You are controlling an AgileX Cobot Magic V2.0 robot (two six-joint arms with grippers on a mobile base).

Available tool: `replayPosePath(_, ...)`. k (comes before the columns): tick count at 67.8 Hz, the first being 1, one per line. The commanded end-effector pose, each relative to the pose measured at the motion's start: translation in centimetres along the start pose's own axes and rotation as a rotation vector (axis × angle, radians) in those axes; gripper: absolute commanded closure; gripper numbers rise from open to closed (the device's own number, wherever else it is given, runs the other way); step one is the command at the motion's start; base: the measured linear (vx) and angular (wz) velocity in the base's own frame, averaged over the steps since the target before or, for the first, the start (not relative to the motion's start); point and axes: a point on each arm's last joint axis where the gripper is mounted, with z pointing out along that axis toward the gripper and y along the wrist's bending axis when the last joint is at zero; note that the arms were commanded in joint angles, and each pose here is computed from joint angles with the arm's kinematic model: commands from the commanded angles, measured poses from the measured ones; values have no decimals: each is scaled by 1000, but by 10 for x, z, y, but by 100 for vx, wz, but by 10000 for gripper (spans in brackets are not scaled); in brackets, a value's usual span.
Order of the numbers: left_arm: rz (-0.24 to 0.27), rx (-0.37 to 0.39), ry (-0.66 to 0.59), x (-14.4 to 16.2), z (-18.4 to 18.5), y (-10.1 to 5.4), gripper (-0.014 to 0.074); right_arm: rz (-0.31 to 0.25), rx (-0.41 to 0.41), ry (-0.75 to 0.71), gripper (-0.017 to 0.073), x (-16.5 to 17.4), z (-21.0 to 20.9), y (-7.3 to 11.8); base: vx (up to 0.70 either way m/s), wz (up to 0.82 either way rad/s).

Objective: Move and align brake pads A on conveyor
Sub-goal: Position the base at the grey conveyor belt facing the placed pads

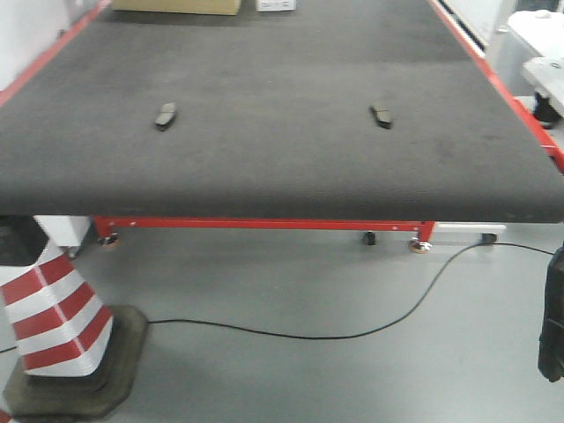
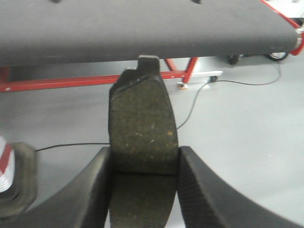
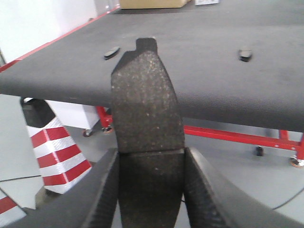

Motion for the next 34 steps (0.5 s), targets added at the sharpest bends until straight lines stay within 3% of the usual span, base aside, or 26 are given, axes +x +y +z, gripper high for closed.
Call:
replayPosePath(1,-14,21,-102,-15,-3,-3,600,-12,-23,-122,564,-18,-4,3,5,-29)
replayPosePath(34,-14,22,-102,-15,-3,-3,600,-12,-23,-122,564,-18,-4,3,9,-18)
